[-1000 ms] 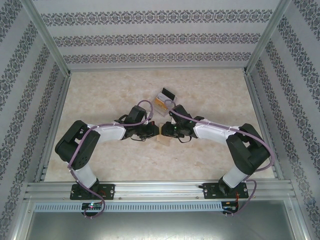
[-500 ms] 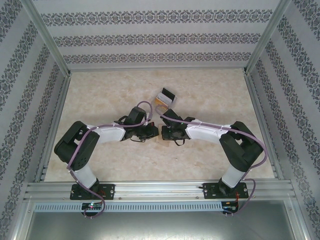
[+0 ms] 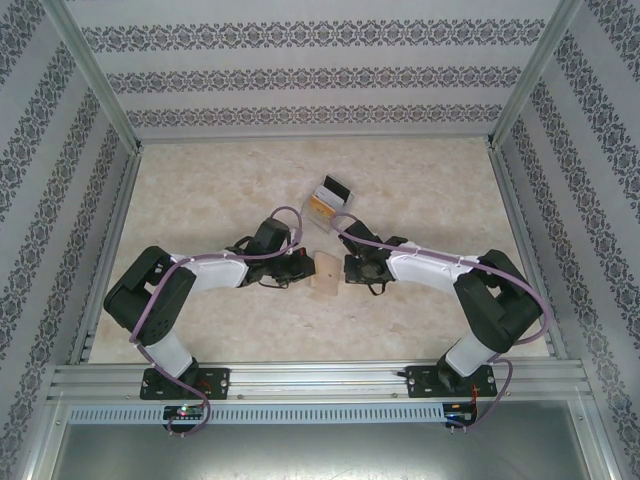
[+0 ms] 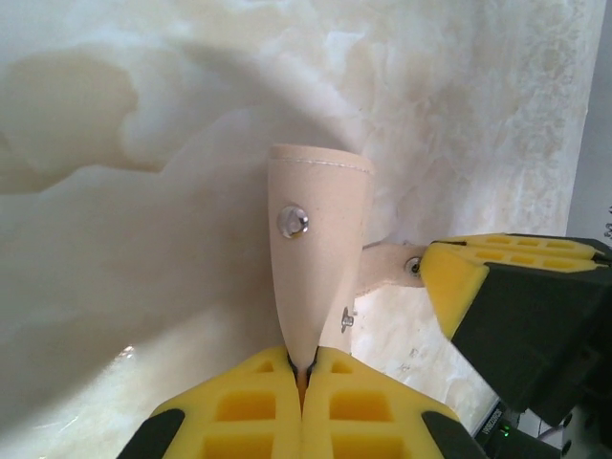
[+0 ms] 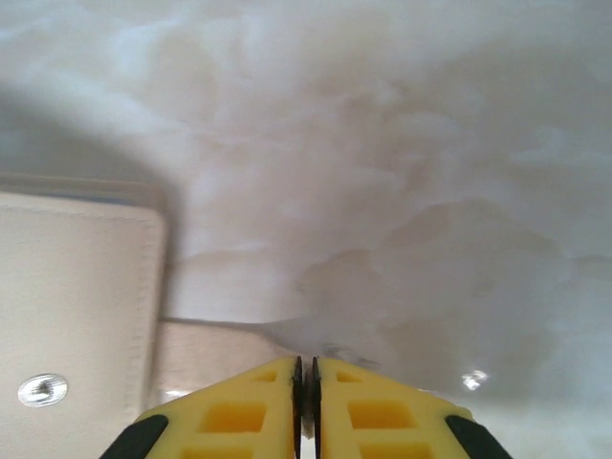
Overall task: Put the credit cards into the card holder
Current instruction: Open the button on the card holder, then move the storage box to the center of the table, then pick up the credit card from the storage box.
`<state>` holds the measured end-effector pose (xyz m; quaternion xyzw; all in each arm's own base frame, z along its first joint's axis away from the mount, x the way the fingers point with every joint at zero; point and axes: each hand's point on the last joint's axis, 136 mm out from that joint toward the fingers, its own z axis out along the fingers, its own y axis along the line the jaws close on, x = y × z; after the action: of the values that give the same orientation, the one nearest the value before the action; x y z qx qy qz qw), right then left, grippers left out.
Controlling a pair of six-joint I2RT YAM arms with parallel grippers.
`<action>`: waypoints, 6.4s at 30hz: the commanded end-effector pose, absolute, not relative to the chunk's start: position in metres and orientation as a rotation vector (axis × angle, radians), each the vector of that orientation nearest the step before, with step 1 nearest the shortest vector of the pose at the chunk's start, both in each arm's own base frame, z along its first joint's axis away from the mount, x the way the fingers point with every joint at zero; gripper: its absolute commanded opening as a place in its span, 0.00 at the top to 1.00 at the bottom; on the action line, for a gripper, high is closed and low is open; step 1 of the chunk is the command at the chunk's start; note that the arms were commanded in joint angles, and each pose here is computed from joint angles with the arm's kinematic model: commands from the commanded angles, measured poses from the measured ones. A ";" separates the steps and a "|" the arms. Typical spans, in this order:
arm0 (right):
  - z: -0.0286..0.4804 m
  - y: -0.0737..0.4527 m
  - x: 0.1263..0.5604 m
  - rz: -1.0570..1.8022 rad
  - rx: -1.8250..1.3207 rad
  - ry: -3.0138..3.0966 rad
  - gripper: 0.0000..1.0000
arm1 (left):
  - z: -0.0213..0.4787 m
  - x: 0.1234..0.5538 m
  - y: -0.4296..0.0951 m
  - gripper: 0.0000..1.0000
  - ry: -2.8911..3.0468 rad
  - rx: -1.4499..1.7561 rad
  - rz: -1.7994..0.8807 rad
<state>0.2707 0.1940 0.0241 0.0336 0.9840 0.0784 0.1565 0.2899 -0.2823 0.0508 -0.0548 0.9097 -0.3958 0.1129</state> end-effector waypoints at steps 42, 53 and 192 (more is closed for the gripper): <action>0.007 0.215 0.259 0.412 0.002 2.901 0.90 | 0.047 0.280 -0.275 0.99 2.678 -0.198 -1.096; -0.020 0.198 0.243 0.329 0.031 2.983 0.90 | 0.039 0.271 -0.271 0.97 2.686 -0.202 -1.104; 0.064 0.240 0.406 -0.325 -0.825 2.650 0.61 | 0.095 0.399 -0.162 0.27 2.378 -0.803 -0.774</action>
<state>0.4025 0.2491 0.0678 -0.2877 0.9394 -0.0721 0.1718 0.3973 -0.1698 0.0860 -0.2895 0.8824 -0.2827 0.2400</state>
